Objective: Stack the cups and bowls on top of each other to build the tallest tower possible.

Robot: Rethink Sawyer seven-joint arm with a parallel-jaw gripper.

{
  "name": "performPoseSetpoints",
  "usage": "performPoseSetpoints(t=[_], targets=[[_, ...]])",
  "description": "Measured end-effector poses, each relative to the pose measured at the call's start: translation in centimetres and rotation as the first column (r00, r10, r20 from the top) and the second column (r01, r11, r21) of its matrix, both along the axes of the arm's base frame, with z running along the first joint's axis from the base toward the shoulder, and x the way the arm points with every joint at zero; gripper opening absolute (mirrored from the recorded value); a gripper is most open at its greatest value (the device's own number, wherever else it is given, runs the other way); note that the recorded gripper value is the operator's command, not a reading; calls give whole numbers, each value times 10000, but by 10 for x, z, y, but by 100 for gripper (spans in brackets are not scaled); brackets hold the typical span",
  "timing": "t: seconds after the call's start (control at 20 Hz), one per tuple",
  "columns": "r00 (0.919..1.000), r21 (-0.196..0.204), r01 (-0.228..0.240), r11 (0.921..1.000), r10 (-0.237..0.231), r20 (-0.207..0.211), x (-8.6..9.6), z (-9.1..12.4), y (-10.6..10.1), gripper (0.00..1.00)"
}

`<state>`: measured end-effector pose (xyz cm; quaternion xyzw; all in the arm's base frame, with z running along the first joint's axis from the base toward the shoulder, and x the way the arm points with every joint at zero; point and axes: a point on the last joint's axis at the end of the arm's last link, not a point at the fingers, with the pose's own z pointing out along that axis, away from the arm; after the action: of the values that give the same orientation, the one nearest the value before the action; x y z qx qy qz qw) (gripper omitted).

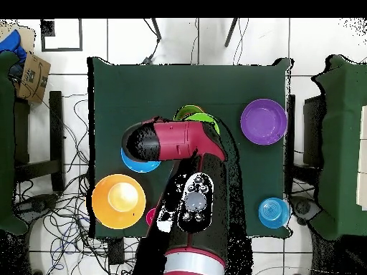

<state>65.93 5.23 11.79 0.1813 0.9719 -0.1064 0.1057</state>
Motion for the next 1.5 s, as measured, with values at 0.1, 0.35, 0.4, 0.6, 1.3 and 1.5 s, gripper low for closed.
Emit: performPoseSetpoints(t=[0.1,0.35,0.4,0.6,1.3,1.5], targets=[[10000,-19,18,10000,-18,-17,-1,0,-1,0],[10000,-51,35,10000,-36,-63,-3,-2,-3,0],[10000,-51,36,10000,-36,-64,-3,-2,-3,0],[10000,-63,37,10000,-38,-85,-4,-2,-3,0],[9999,-55,69,10000,-69,-89,-4,-2,-3,0],[9999,-62,70,10000,-71,-91,-4,-2,-3,0]])
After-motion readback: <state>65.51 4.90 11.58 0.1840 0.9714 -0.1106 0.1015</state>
